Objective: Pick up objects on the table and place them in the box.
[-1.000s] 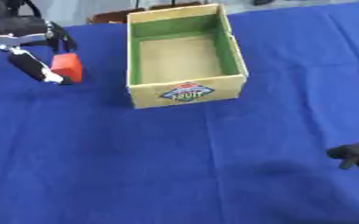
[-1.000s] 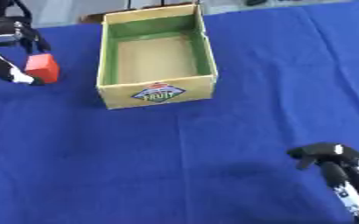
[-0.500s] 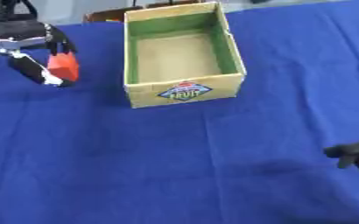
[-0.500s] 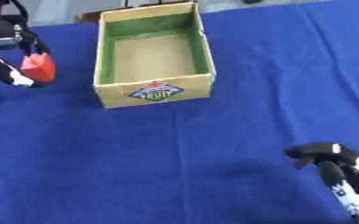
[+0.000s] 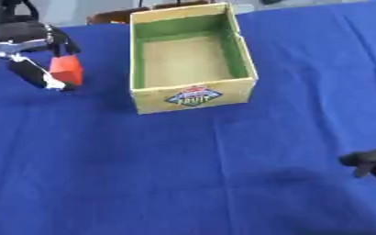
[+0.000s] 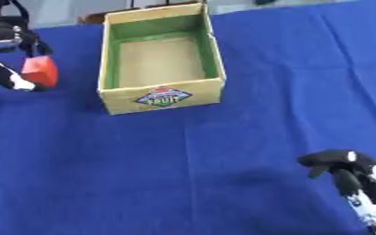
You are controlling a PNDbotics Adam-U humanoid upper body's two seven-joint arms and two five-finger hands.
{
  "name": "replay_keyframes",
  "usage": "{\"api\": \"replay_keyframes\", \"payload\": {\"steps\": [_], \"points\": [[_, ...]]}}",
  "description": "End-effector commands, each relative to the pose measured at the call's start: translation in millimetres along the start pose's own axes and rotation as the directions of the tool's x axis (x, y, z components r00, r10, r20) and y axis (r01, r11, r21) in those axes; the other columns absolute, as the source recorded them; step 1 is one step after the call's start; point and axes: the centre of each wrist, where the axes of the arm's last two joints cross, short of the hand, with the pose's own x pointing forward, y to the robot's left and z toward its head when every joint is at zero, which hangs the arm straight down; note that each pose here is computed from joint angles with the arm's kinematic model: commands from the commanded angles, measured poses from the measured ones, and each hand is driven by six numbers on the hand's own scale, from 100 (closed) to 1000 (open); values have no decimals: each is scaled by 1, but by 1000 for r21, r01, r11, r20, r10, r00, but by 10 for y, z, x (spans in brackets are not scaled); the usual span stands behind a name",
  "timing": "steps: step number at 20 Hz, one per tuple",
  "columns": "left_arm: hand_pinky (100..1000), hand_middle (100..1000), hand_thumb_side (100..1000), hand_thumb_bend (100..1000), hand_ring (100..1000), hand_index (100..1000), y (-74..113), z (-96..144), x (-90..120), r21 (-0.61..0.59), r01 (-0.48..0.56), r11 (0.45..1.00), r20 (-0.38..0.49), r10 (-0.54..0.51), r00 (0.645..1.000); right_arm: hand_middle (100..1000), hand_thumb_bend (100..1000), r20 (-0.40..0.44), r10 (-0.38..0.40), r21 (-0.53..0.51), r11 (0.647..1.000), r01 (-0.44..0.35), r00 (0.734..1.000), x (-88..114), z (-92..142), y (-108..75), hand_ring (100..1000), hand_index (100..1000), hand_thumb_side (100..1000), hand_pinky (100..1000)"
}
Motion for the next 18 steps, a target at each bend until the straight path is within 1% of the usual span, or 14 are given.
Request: {"api": "replay_keyframes", "payload": {"steps": [1,4,7,18], "points": [[720,745,452,548,674,860,236,151,-103,78,21,997,-29,-18,999,525,100,12,25,9,1000,-25,1000,48,-17,-32,760,755,606,802],[750,819,447,540,746,883,242,169,-121,107,6,994,-29,-3,1000,525,100,13,24,12,1000,-24,1000,50,-22,-32,760,755,606,803],[761,846,446,532,771,890,205,162,-128,109,-7,994,-28,10,1000,525,100,15,25,13,1000,-25,1000,52,-27,-32,760,755,608,803],[768,845,449,523,782,889,177,169,-155,105,-4,994,-46,9,999,525,100,21,35,15,999,-35,999,42,-70,-19,762,755,627,806]]}}
